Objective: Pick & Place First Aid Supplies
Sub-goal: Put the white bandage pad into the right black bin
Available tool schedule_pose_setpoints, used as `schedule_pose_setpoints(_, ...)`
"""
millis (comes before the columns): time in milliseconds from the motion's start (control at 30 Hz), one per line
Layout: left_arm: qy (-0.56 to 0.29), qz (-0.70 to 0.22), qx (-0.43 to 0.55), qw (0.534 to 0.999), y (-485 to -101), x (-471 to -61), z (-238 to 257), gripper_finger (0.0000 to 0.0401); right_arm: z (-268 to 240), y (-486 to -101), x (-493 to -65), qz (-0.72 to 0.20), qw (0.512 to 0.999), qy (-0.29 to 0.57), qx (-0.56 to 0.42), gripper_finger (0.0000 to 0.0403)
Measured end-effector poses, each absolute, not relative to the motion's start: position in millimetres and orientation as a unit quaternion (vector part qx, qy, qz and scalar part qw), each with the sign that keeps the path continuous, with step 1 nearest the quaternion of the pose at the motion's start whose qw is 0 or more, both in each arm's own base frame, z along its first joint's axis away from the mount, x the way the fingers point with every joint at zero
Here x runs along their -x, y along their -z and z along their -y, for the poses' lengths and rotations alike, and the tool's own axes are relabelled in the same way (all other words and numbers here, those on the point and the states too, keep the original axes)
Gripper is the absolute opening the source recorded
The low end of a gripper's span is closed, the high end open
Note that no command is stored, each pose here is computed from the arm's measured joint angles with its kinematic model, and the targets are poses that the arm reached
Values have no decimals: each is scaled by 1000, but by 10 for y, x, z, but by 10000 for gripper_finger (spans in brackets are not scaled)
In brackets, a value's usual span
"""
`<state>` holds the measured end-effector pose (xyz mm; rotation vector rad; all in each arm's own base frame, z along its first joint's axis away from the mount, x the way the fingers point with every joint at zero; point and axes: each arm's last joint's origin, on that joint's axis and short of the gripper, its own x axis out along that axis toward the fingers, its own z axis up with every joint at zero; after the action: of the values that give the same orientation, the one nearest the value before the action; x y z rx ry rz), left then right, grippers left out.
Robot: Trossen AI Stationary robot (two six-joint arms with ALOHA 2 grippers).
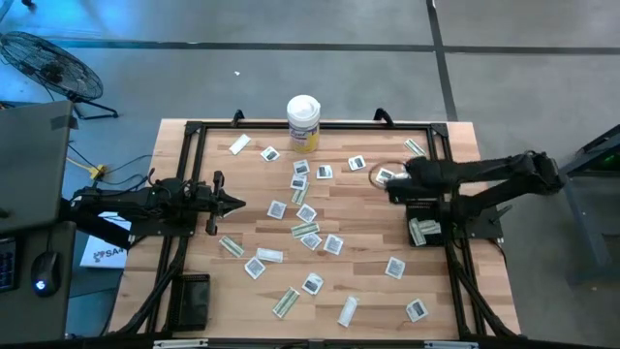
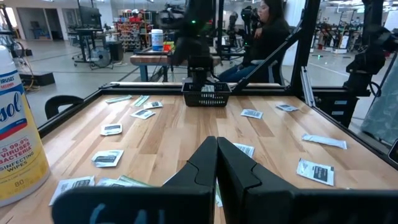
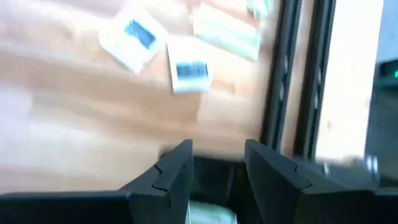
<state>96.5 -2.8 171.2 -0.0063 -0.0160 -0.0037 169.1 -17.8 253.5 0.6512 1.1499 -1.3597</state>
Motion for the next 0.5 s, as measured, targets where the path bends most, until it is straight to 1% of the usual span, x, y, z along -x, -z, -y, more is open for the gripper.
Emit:
schedule_pose_setpoints(167,2,8,3,1000,-1713,-965,28,1,397,-2521,-1755,-435,597,623,-258,142)
schedule_pose_setpoints(367,2,8,3,1000,-1713,-965,28,1,577,-2499,-1890,-398,633,622,-232,137)
schedule_pose_setpoints(500,2,8,3,1000,-1712,-965,28,1,697,-2502,-1925,-379,640,626,-233,134)
